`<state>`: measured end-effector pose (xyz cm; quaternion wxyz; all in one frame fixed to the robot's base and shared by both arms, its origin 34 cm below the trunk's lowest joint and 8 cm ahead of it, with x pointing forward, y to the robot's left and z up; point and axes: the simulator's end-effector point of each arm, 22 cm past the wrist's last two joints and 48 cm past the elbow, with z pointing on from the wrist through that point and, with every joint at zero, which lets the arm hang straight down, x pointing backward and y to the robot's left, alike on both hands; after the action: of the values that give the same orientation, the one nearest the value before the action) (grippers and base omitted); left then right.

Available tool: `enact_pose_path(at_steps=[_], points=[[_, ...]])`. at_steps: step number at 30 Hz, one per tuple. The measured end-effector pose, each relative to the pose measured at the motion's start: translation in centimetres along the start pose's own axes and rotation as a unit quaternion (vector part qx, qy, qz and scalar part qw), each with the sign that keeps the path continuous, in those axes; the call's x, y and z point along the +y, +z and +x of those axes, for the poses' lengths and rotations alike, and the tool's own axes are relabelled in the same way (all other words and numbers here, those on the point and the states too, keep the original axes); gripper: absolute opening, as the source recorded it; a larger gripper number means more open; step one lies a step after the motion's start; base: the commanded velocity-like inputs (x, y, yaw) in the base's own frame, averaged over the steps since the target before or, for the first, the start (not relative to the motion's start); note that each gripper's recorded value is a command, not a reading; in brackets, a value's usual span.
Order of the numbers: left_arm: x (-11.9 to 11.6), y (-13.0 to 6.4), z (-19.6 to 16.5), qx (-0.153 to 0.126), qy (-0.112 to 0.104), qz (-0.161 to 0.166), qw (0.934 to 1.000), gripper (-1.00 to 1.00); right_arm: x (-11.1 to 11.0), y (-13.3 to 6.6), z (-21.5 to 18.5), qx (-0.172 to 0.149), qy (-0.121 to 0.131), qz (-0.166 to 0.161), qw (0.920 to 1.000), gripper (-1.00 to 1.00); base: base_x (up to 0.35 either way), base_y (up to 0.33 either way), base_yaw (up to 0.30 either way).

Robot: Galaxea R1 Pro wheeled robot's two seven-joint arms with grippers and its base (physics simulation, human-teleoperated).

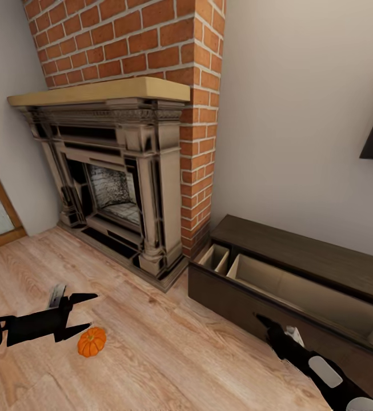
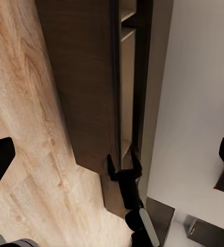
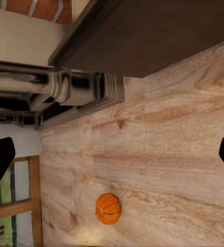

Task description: Place each of the two pumpkins and all three candles from the living room inside a cabinet in the living room (use any cabinet), then make sure every cabinet is closed, and position the cauldron so it is next to a table in the living room.

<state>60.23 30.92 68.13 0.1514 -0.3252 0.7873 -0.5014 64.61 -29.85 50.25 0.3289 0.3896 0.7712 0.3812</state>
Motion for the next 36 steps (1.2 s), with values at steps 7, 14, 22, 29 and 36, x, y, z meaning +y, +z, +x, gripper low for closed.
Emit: enact_pose_path(at_steps=[7,14,22,29,36], points=[[0.1,0.1,0.0,0.001,0.000,-0.001,1.0000,1.00,2.3,0.0,1.1,0.022,-0.044,-0.052,0.9975,1.00,0.000,0.000,0.285],[0.2,0.2,0.1,0.002,-0.001,-0.002,1.0000,1.00,1.7,0.1,2.4,0.043,-0.075,-0.042,0.9953,1.00,0.000,0.000,0.102],[0.6,0.3,0.0,0.002,-0.006,-0.004,1.0000,1.00,1.6,0.1,2.5,0.045,-0.077,-0.040,0.9952,1.00,0.000,0.000,0.004],[0.5,0.4,0.2,0.004,-0.006,-0.003,1.0000,1.00,1.6,0.2,2.6,0.046,-0.079,-0.039,0.9950,1.00,0.000,0.000,0.146],[0.4,0.6,0.4,0.005,-0.006,-0.001,1.0000,1.00,0.5,0.3,2.5,0.042,-0.103,-0.014,0.9937,1.00,0.000,0.000,0.279]])
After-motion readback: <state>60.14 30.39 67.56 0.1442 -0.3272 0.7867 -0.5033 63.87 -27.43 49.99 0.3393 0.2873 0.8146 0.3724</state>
